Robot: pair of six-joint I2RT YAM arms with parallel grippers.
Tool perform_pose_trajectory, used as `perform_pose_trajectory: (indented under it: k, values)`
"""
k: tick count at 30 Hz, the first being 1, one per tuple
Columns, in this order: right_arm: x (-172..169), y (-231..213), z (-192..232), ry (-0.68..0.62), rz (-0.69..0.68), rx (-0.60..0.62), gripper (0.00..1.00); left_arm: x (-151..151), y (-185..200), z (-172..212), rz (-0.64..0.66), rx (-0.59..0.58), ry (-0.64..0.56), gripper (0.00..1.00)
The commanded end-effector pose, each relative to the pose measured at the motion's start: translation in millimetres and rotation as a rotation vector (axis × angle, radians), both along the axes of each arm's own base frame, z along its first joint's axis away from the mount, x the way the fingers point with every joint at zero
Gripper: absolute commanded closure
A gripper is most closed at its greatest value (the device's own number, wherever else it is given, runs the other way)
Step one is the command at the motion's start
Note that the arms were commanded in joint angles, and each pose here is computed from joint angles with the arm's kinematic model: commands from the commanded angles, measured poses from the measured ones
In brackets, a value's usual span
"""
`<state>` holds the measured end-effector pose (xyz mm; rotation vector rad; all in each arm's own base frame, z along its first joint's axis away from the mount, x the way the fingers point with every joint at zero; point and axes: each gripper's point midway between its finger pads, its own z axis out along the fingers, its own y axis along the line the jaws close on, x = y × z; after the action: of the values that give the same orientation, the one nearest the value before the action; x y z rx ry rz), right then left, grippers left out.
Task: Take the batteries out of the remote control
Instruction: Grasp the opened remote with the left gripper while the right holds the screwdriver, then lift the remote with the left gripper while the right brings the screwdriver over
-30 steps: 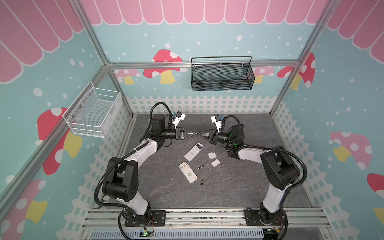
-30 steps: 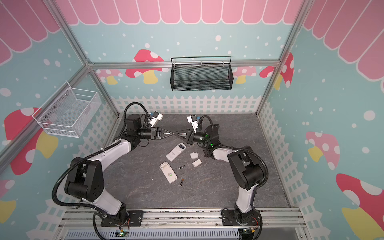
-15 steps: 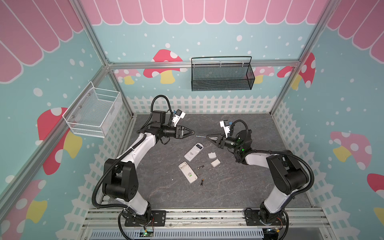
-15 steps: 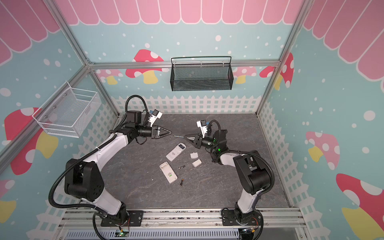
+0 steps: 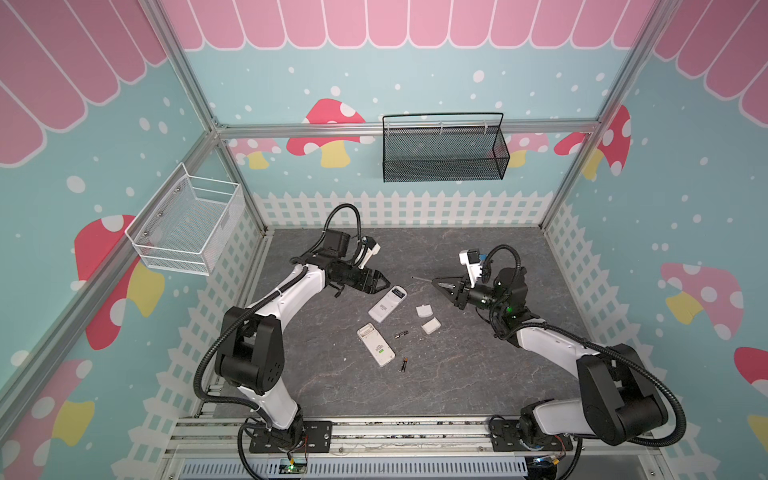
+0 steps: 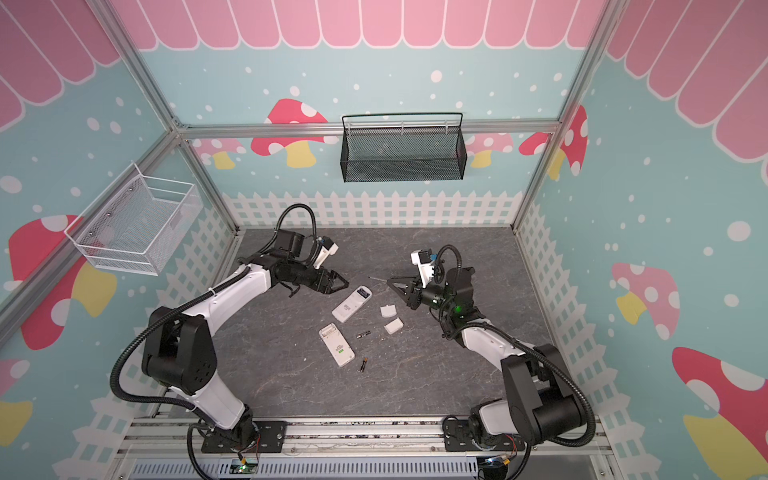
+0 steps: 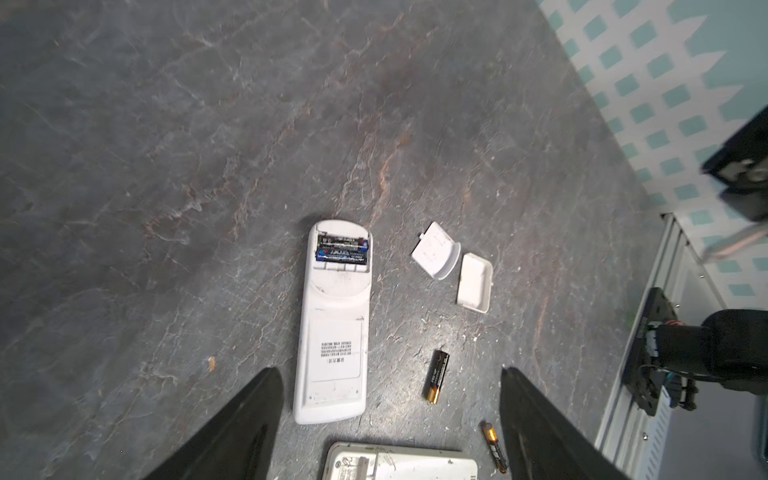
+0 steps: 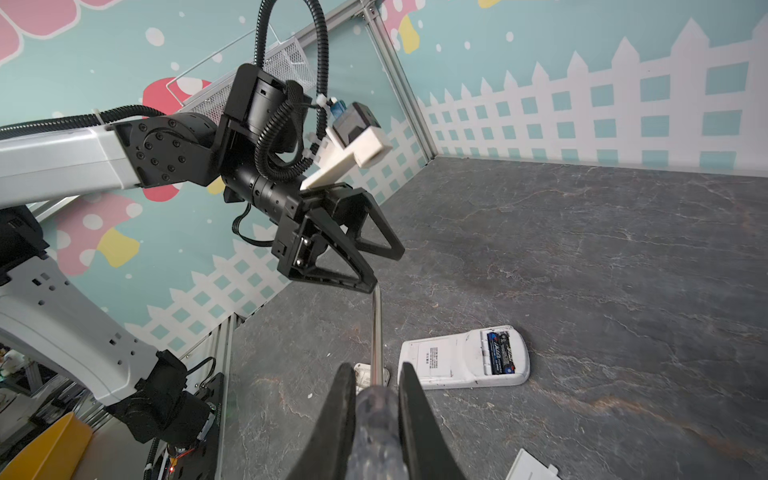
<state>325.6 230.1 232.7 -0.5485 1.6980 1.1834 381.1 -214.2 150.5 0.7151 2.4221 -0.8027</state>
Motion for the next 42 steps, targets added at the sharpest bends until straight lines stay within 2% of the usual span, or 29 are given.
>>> perform_pose_trajectory:
  k: [1,5,13,24,34,35,40,42]
  values:
    - [-7,-12,-15,-0.028,-0.051,-0.099,1.0,2,5,-27,-0.059,0.206,-0.054,0.12]
    - [-14,-22,-16,-0.055,-0.09,-0.17,1.0,2,0,-52,-0.082,0.316,-0.053,0.07]
    - [-33,-39,-23,-0.116,-0.148,-0.268,1.0,5,-9,-88,-0.125,0.442,-0.035,0.05]
    - [-43,-47,-30,-0.171,-0.16,-0.324,1.0,-4,-32,-122,-0.202,0.498,0.02,0.08]
    - [-45,-50,-26,-0.206,-0.166,-0.357,1.0,-14,-33,-129,-0.273,0.558,0.011,0.21]
    - [-46,-50,-25,-0.217,-0.165,-0.36,1.0,-17,-32,-130,-0.321,0.565,-0.007,0.24]
    - [-46,-51,-27,-0.265,-0.157,-0.405,1.0,-29,-34,-127,-0.392,0.566,-0.025,0.37]
    - [-47,-49,-25,-0.297,-0.14,-0.423,1.0,-33,-34,-124,-0.436,0.591,-0.058,0.47]
